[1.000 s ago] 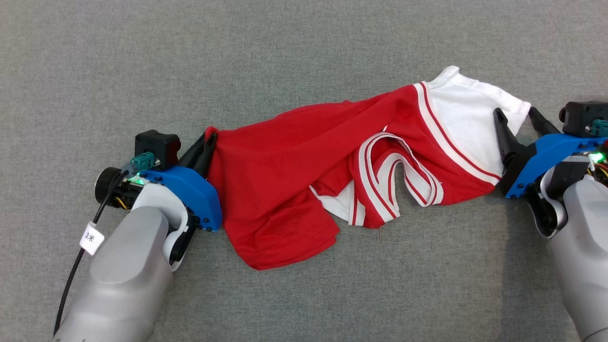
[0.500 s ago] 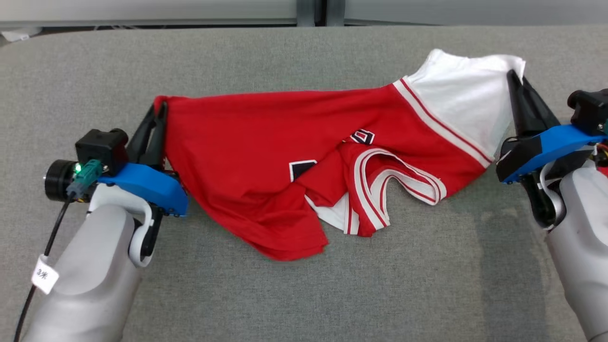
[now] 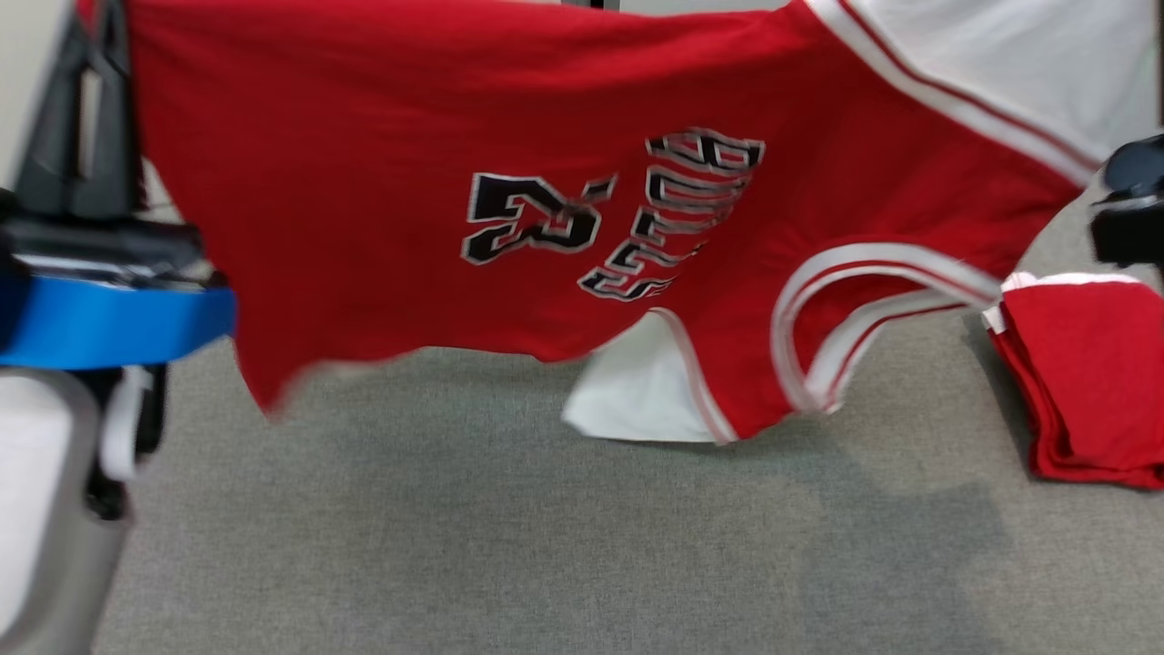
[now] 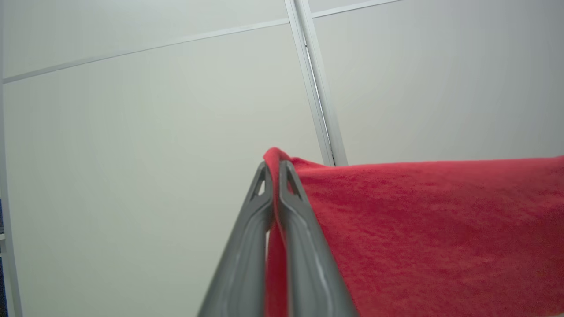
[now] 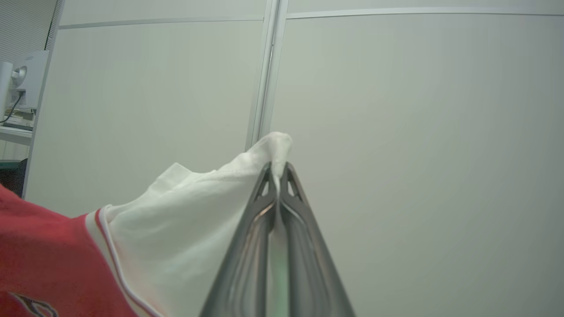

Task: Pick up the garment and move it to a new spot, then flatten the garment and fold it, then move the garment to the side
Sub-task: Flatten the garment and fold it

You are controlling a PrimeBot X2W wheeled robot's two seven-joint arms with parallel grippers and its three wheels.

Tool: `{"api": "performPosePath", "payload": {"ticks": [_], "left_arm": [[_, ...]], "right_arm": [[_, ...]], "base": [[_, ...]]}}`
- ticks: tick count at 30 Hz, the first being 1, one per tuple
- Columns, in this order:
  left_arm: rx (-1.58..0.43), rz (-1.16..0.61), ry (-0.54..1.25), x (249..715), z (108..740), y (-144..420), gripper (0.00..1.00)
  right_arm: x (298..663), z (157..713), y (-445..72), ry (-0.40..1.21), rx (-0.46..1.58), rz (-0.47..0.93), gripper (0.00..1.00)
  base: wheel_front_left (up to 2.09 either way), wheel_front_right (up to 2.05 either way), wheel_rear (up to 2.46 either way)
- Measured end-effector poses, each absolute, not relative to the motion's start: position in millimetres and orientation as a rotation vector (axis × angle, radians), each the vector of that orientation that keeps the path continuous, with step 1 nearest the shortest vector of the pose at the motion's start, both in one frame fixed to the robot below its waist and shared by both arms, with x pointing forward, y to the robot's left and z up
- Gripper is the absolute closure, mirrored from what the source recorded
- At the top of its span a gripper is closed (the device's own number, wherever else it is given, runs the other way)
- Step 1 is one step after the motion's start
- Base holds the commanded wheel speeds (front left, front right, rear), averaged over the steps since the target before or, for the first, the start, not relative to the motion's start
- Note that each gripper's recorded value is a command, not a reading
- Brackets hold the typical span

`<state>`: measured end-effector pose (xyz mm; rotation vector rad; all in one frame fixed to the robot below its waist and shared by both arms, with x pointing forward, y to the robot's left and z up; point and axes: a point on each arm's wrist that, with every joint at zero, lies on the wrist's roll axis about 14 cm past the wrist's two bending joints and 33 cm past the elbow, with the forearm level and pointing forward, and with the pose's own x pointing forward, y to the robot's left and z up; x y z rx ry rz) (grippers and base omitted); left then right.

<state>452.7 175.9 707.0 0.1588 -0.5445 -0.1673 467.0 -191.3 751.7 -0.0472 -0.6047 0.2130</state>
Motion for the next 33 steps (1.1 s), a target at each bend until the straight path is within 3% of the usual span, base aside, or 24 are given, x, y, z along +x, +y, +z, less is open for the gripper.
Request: {"api": "performPosePath", "payload": {"ticks": [8, 13, 18, 25, 33], "left_arm": [[0.192, -0.153, -0.833, 398, 820, 174, 1.00], [0.194, -0.186, -0.839, 398, 834, 169, 1.00], [0.159, -0.223, -0.777, 426, 822, 163, 1.00], [0.011, -0.272, -0.606, 502, 762, 151, 1.00], [-0.130, -0.229, -0.528, 570, 723, 159, 1.00]], "right_arm": [[406, 855, -204, -0.821, -0.110, 0.171, 1.00], [404, 880, -209, -0.849, -0.109, 0.168, 1.00], [438, 874, -213, -0.771, -0.086, 0.175, 1.00], [515, 827, -221, -0.621, -0.029, 0.149, 1.00], [571, 817, -214, -0.636, 0.079, 0.124, 1.00]], "base": [[0.00, 0.00, 0.00], [0.00, 0.00, 0.00], [0.00, 0.00, 0.00], [0.00, 0.00, 0.00], [0.00, 0.00, 0.00]]}}
